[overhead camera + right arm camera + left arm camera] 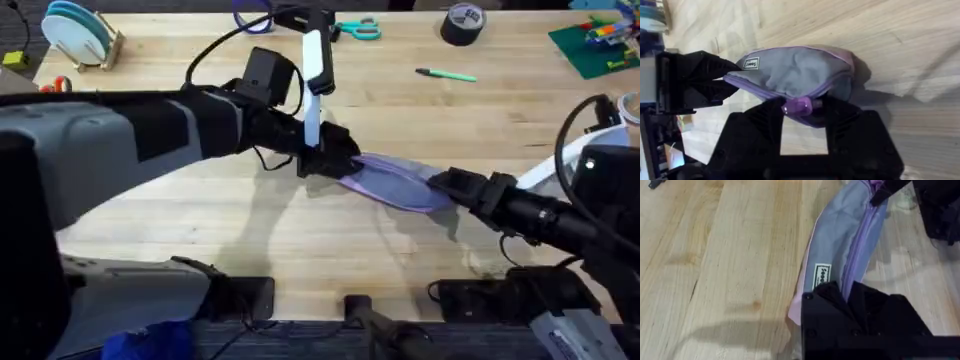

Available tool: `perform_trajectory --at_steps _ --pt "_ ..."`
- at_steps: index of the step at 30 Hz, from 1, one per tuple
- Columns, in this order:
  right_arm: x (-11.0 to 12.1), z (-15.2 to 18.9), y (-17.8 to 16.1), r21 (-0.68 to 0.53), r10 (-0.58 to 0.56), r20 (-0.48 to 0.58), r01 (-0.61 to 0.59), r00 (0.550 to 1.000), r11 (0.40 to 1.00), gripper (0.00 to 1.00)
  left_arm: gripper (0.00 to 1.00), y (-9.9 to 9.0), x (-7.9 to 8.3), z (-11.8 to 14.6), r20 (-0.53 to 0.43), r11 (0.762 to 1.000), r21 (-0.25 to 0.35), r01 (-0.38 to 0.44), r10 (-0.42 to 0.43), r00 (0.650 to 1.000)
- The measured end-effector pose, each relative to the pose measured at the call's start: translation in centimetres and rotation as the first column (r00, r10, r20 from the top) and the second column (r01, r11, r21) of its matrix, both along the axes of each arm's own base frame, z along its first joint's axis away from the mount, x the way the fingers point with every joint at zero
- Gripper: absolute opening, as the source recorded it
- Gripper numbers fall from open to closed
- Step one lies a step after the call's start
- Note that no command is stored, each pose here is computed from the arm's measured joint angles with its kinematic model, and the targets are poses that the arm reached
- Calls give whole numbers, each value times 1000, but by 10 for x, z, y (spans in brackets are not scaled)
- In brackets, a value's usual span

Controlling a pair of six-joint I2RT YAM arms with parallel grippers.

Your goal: Unzip the bag, pick up the pens from the table one at a time and place them inside, then zip the bag closed.

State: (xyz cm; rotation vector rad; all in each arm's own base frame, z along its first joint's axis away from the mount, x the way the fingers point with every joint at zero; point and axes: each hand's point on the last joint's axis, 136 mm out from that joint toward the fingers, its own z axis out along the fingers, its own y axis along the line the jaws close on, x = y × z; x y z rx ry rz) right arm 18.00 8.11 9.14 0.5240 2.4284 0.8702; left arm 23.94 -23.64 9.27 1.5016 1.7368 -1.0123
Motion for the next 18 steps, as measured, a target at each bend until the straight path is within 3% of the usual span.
perform_trajectory --at_steps 10,18 --pt "-1 3 5 25 22 7 -22 1000 999 51 43 -1 -1 0 0 1000 0 4 -4 1000" --pt "1 5 5 25 23 17 -23 1000 999 32 43 -1 -1 0 0 1000 0 4 -4 1000"
